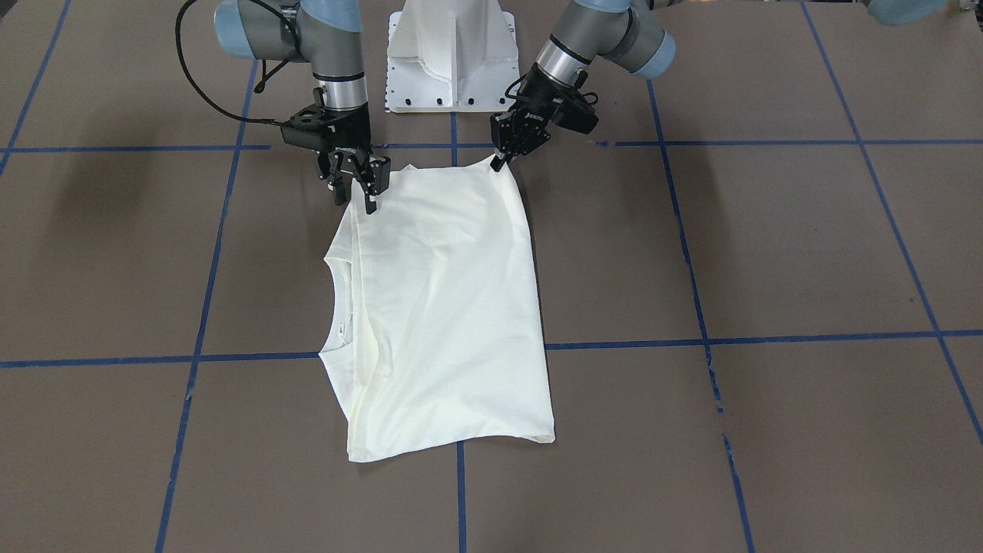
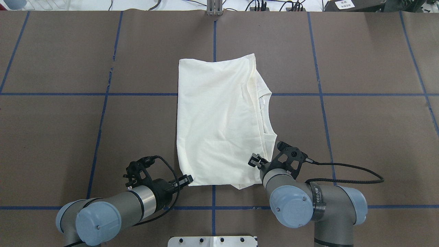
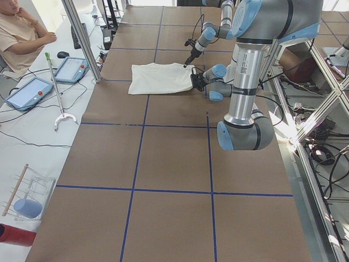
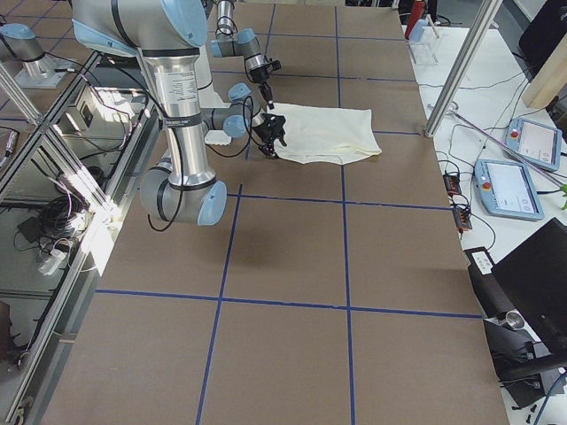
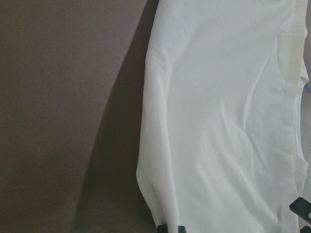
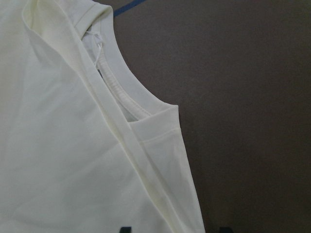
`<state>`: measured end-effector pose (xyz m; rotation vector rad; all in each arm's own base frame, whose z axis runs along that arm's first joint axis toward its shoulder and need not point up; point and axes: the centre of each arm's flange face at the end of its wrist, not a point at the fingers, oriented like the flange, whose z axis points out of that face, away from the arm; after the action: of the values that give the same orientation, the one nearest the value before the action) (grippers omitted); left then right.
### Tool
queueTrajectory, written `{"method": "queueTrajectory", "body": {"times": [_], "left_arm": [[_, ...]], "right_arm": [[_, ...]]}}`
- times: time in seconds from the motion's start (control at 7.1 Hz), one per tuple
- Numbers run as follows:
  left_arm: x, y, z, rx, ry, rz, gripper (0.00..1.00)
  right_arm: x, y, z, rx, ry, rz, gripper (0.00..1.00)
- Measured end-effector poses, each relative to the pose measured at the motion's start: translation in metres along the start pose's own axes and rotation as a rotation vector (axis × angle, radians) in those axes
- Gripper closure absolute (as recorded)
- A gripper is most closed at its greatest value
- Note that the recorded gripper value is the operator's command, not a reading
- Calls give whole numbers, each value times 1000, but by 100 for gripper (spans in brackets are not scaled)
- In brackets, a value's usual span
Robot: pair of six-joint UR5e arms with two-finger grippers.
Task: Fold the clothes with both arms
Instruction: 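Lower both grippers and grasp the near edge of the folded shirt, then lift the near edge with both grippers and fold it away from the robot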
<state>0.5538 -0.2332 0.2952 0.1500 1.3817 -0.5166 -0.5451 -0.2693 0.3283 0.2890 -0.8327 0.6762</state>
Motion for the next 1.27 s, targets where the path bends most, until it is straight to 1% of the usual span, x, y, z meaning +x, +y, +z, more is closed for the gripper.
{"method": "queueTrajectory", "body": {"times": [0.14, 0.84, 0.99, 1.13, 1.27], "left_arm": [[0, 0, 0, 0, 0, 0, 100], [3, 0, -2, -1, 5, 0, 100], [11, -2, -11, -12, 18, 2, 100], [30, -4, -34, -33, 27, 8, 100], [55, -7, -67, -46, 20, 15, 100]], "right_arm": [[0, 0, 0, 0, 0, 6, 100], [-5, -3, -9, -6, -19, 47, 100], [-9, -8, -20, -13, -38, 56, 100], [-15, -16, -41, -25, -68, 70, 100], [-18, -22, -64, -44, -100, 82, 100]]}}
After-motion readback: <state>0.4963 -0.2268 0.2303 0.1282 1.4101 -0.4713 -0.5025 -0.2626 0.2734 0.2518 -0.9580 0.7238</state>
